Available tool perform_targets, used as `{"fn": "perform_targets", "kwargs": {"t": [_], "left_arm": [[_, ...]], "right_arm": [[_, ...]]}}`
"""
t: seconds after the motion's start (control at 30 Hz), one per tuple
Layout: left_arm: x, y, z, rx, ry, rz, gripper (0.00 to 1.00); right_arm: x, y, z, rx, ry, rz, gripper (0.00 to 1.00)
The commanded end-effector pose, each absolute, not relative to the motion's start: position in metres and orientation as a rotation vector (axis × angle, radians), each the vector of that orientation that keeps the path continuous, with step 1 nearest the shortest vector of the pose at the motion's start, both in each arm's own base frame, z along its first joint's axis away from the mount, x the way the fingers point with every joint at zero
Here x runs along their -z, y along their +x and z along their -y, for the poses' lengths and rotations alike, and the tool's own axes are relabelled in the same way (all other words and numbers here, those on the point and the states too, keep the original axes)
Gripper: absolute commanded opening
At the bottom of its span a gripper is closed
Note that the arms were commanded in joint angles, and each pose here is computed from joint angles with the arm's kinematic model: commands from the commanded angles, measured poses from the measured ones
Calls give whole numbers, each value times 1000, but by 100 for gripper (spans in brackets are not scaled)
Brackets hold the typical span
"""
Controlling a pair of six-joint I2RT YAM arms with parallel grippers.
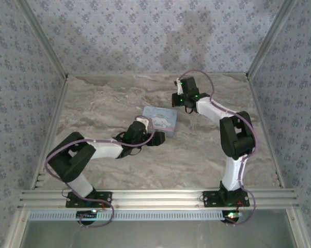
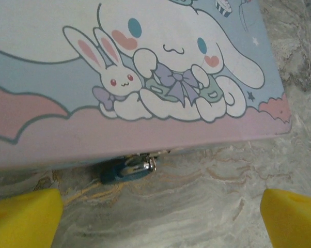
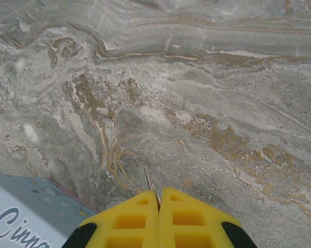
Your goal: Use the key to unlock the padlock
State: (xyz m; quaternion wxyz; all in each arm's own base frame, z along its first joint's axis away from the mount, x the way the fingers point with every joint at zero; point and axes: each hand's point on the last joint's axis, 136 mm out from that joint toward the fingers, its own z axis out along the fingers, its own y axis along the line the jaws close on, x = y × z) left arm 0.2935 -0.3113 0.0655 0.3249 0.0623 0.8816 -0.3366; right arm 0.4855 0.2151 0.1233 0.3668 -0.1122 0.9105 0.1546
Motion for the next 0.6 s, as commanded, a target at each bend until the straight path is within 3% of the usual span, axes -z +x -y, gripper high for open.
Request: {"fn": "perform_targets", "kwargs": {"t": [0.0,0.3,0.57], "left_arm": [[-80,308,319,890,186,-2191,98],[-65,304,336,880,335,-2127,98],[-67,296,352,976,430,-2093,91]], "right_arm": [[-119,486,-222,-361,-341,-2353,0],[-101,480,-229,-354,-377,-2381,0],[-86,474,-232,-348,-399,-2410,0]]}}
